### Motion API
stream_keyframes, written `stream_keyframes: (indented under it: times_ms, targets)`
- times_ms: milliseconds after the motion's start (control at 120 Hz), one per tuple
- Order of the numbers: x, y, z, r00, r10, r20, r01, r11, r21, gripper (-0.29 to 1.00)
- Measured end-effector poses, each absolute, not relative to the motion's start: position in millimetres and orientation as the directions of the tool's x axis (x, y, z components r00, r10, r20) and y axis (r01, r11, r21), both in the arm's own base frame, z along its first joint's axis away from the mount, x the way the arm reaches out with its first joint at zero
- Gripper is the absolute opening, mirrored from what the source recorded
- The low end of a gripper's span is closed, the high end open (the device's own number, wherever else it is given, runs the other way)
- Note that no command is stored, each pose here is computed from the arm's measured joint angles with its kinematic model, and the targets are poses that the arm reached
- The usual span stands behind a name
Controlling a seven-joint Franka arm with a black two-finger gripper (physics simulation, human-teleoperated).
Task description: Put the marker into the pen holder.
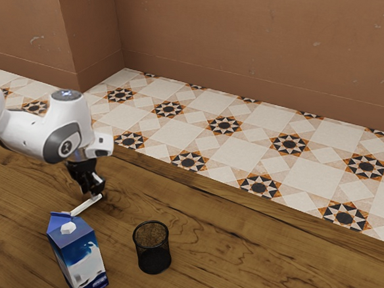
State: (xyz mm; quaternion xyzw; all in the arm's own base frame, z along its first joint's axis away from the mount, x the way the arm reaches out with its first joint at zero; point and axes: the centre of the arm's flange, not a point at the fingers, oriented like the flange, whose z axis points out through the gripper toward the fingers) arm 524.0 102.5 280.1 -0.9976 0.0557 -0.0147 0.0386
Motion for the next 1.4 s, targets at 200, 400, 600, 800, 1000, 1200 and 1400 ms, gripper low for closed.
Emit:
stream_keyframes:
  times_ms: [200,400,600,800,1000,1200,1400]
  targets:
    - [531,104,264,0.992,-0.122,0.003,-0.122,-0.989,-0.079,0.23]
    - [533,104,253,0.992,-0.128,-0.014,-0.129,-0.989,-0.076,0.23]
    - [534,106,248,0.991,-0.129,-0.022,-0.13,-0.989,-0.075,0.23]
    - [532,110,243,0.992,-0.122,-0.031,-0.124,-0.99,-0.073,0.15]
    - [532,112,244,0.992,-0.121,-0.029,-0.123,-0.989,-0.077,-0.01]
    - [535,102,302,0.988,-0.144,0.056,-0.137,-0.984,-0.113,-0.07]
    - [525,2,410,0.926,-0.31,0.214,-0.277,-0.945,-0.172,-0.08]
